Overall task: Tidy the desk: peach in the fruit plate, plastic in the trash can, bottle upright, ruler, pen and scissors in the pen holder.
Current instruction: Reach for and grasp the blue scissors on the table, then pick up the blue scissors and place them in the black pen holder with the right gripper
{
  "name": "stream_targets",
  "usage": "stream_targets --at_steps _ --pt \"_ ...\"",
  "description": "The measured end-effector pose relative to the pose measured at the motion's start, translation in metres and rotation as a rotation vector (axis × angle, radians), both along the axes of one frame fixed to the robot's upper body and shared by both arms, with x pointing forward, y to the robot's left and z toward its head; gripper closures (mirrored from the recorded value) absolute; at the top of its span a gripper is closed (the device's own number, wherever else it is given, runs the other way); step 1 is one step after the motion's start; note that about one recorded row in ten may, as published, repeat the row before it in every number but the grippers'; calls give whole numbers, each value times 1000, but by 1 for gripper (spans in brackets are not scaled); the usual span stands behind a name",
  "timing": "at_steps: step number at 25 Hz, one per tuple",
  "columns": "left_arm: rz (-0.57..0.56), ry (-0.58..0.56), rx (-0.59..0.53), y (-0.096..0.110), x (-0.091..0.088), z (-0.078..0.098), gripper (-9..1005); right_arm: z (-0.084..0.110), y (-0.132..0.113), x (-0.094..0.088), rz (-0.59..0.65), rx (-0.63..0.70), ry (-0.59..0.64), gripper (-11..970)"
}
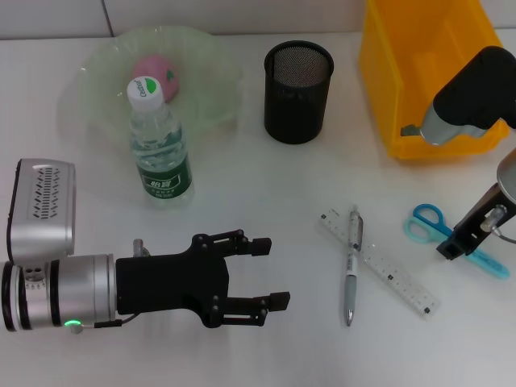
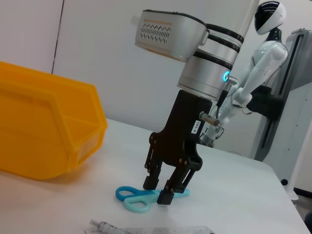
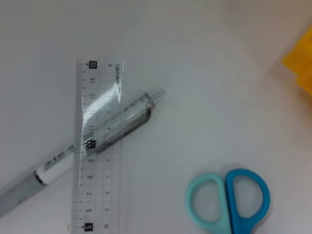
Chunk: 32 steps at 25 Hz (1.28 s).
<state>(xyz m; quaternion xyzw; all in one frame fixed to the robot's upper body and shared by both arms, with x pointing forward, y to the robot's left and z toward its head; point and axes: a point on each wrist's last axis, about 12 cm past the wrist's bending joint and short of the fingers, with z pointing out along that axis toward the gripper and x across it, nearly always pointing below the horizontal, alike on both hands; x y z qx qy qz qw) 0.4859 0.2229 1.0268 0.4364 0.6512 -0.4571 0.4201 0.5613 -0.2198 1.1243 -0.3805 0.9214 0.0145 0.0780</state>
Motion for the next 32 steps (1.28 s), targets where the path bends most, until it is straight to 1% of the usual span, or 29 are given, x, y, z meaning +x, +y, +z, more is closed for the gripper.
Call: stream_targets --at_steps 6,17,19,30,32 --pt "1 -1 -1 0 0 0 175 0 -1 0 11 -26 -5 539" --pt "4 -3 1 -1 1 0 176 -2 0 0 28 -27 -13 594" --pt "4 -3 0 -1 1 0 176 -2 0 0 30 -26 -12 667" --pt "7 -1 0 -1 1 0 177 -5 -4 -2 23 -14 -15 686" --pt "7 -1 -1 -1 1 0 177 -5 -4 -3 21 -11 -16 707"
